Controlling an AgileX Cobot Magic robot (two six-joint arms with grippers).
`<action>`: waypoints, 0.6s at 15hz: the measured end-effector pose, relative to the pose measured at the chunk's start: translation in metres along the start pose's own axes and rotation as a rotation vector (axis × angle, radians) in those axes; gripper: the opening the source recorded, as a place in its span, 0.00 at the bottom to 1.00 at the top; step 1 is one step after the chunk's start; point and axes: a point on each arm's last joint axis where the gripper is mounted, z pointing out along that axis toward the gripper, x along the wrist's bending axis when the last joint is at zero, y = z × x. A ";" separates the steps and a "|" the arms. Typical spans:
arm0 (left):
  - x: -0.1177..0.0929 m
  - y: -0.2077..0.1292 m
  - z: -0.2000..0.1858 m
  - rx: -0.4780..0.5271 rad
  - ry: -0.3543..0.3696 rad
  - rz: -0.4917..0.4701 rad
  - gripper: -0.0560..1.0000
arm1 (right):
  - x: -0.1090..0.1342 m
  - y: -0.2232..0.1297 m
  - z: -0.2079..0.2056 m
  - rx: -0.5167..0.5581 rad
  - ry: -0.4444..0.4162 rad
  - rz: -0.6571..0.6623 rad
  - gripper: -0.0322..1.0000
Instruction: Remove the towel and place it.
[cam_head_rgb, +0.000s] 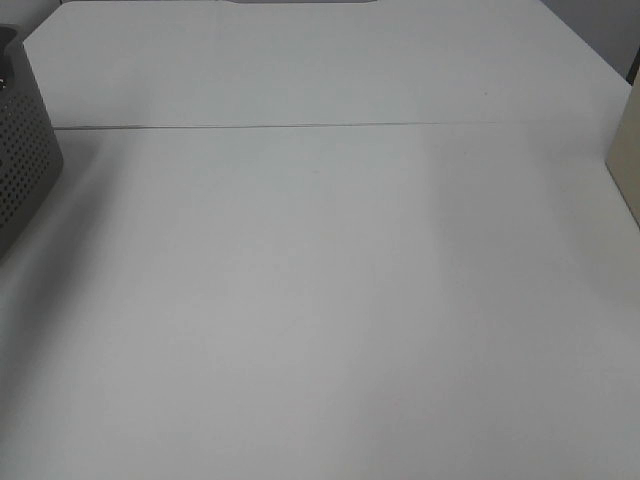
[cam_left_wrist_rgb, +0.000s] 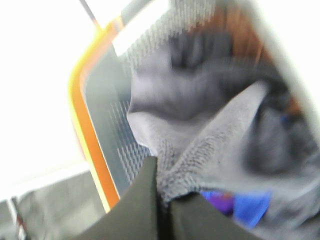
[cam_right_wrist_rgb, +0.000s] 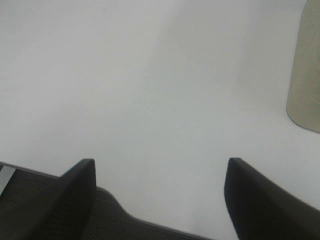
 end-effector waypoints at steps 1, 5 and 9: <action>-0.005 0.009 -0.036 -0.099 0.015 -0.021 0.05 | 0.000 0.000 0.000 0.000 0.000 0.000 0.71; -0.067 0.046 -0.154 -0.448 -0.035 0.069 0.05 | 0.000 0.000 0.000 0.000 0.000 0.000 0.71; -0.136 0.082 -0.184 -0.546 -0.147 0.186 0.05 | 0.000 0.000 0.000 0.001 0.001 -0.001 0.71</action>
